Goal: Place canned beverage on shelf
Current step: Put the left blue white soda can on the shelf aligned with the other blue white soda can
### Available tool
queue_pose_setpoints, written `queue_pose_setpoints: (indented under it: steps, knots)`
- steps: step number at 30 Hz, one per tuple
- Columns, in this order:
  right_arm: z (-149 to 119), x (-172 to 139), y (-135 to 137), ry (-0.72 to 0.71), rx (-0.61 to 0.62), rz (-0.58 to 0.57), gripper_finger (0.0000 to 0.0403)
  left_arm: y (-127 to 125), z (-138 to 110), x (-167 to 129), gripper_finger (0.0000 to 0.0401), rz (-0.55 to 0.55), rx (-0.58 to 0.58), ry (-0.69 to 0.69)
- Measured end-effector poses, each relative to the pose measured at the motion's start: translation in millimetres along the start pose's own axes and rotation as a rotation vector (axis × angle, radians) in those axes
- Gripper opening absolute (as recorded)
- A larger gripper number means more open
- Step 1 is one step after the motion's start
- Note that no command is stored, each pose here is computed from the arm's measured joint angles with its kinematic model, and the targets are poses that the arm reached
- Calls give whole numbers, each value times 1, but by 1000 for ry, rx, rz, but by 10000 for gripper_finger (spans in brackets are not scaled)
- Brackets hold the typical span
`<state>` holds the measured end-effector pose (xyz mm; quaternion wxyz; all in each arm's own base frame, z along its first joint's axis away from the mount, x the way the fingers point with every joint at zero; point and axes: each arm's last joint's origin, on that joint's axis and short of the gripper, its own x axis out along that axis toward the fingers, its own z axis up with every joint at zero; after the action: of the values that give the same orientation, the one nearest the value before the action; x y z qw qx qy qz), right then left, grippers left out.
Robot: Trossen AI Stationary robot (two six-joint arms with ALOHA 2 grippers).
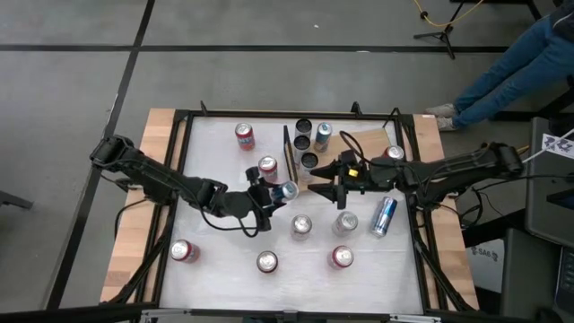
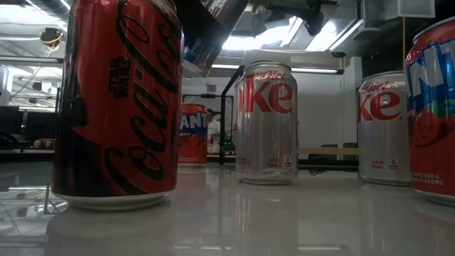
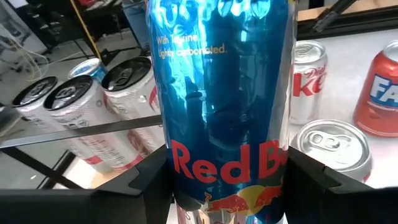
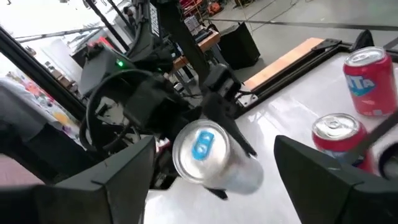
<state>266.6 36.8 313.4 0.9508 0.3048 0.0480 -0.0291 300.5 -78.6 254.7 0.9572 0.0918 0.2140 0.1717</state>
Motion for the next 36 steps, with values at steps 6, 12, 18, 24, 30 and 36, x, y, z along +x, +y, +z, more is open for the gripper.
queue_pose_setpoints:
  steps: [6,12,18,24,30,36]
  knots:
    - [7,22,11,133,-14,-52,317,1,0,1,213,4,1,4]
    - [20,39,24,226,-45,-172,317,1,-1,1,213,3,3,5]
    - [25,57,32,254,-51,-190,317,1,-1,1,213,1,7,10]
    - [17,68,28,303,-59,-217,317,1,-2,0,213,1,14,20]
    - [13,71,26,319,-62,-229,317,1,-3,0,213,1,17,24]
    - [12,72,27,319,-61,-228,317,1,-2,0,213,2,14,22]
